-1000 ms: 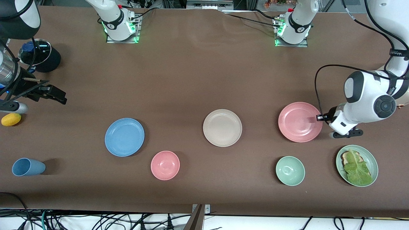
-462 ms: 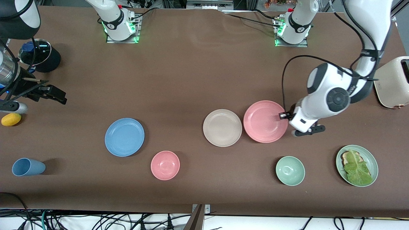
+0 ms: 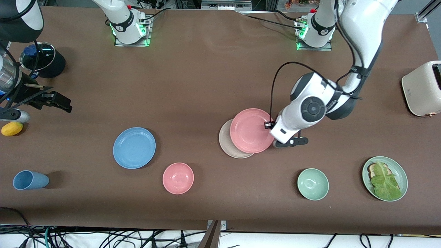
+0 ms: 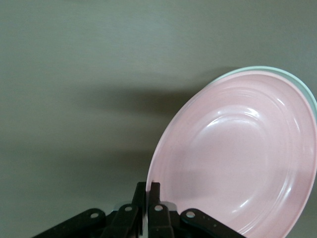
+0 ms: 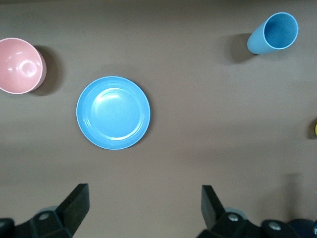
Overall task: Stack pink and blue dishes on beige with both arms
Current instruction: 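Carry the pink plate with the left gripper onto the beige plate, then open the left gripper to release the pink plate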
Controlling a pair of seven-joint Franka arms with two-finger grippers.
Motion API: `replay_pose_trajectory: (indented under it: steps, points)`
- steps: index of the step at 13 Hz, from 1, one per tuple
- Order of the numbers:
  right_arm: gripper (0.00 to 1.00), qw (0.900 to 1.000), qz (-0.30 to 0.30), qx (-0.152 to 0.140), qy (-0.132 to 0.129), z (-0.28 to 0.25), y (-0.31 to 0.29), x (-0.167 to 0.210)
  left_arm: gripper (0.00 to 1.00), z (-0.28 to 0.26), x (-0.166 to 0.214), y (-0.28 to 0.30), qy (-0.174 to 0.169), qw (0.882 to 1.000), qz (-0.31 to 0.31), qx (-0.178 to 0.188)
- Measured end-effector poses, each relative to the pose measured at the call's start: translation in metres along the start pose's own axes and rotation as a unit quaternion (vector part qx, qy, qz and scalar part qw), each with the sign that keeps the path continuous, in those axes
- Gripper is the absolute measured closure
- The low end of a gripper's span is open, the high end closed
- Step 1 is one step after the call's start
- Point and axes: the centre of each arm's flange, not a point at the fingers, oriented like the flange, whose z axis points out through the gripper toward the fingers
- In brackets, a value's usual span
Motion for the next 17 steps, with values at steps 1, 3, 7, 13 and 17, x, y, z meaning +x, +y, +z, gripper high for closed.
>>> replay_pose_trajectory:
  steps: [1, 3, 7, 13, 17]
  points:
    - [0.00, 1.000, 0.000, 0.000, 0.000, 0.000, 0.000, 0.000, 0.95, 0.009, 0.003, 0.003, 0.002, 1.000, 0.005, 0.010]
    - [0.00, 1.000, 0.000, 0.000, 0.000, 0.000, 0.000, 0.000, 0.95, 0.023, 0.007, 0.004, 0.006, 1.000, 0.010, 0.027]
    - [0.00, 1.000, -0.006, 0.000, -0.002, 0.003, 0.013, 0.003, 0.95, 0.029, 0.008, 0.021, 0.017, 0.999, 0.007, 0.028]
    - [0.00, 1.000, -0.006, 0.016, -0.003, 0.004, 0.013, 0.004, 0.89, 0.043, 0.007, 0.035, 0.033, 0.999, -0.001, 0.029]
    - [0.00, 1.000, -0.005, 0.017, 0.001, 0.004, 0.014, 0.005, 0.62, 0.034, 0.017, 0.027, 0.052, 0.998, -0.001, 0.038]
